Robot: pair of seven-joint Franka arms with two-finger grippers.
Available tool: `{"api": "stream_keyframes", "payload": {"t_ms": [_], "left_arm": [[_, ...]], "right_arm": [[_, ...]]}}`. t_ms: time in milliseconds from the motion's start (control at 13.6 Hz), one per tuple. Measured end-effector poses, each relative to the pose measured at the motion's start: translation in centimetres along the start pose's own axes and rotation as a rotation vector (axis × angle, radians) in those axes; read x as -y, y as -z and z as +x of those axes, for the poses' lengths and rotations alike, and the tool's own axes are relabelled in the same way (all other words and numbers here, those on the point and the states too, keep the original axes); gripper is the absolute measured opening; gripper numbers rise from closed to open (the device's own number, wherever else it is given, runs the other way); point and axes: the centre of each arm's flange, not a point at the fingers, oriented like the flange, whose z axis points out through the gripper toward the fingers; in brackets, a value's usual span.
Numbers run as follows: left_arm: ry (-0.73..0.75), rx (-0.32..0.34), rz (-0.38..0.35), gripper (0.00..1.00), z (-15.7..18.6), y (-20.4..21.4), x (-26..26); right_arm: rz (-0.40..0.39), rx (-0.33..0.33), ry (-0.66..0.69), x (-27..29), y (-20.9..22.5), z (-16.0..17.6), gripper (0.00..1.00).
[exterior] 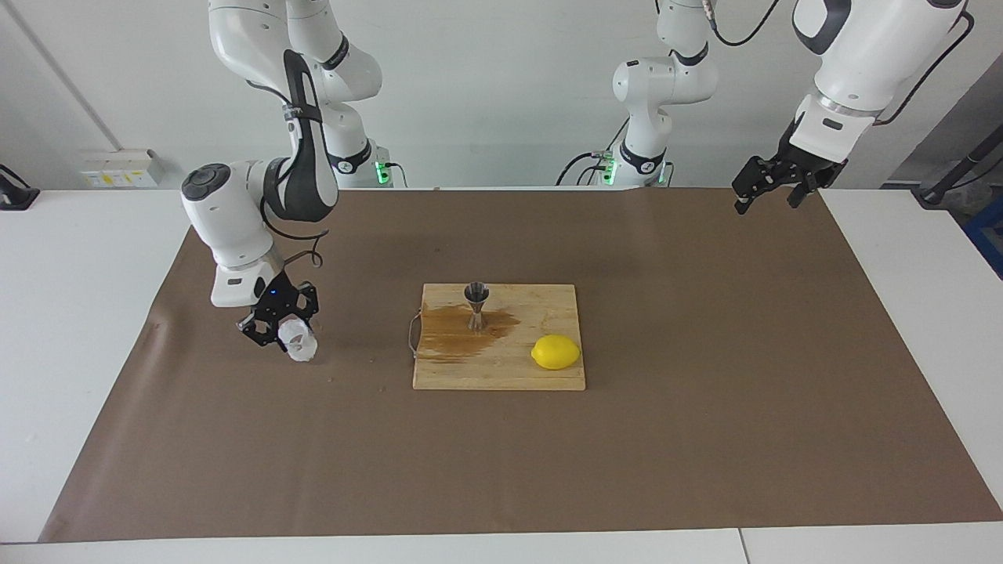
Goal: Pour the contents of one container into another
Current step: 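Lower the white cup onto the table beside the board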
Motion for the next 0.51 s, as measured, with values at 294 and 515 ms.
{"api": "stream_keyframes", "payload": {"t_ms": [294,515], "left_arm": [[0.000,0.000,0.000,1.00,0.00,0.00,0.00],[0.000,0.000,0.000,1.00,0.00,0.00,0.00]], "right_arm": [[0.016,0.019,-0.008,0.39,-0.89,-0.98,0.52],[0.026,0.027,-0.008,0.62,-1.11,-1.11,0.52]]}}
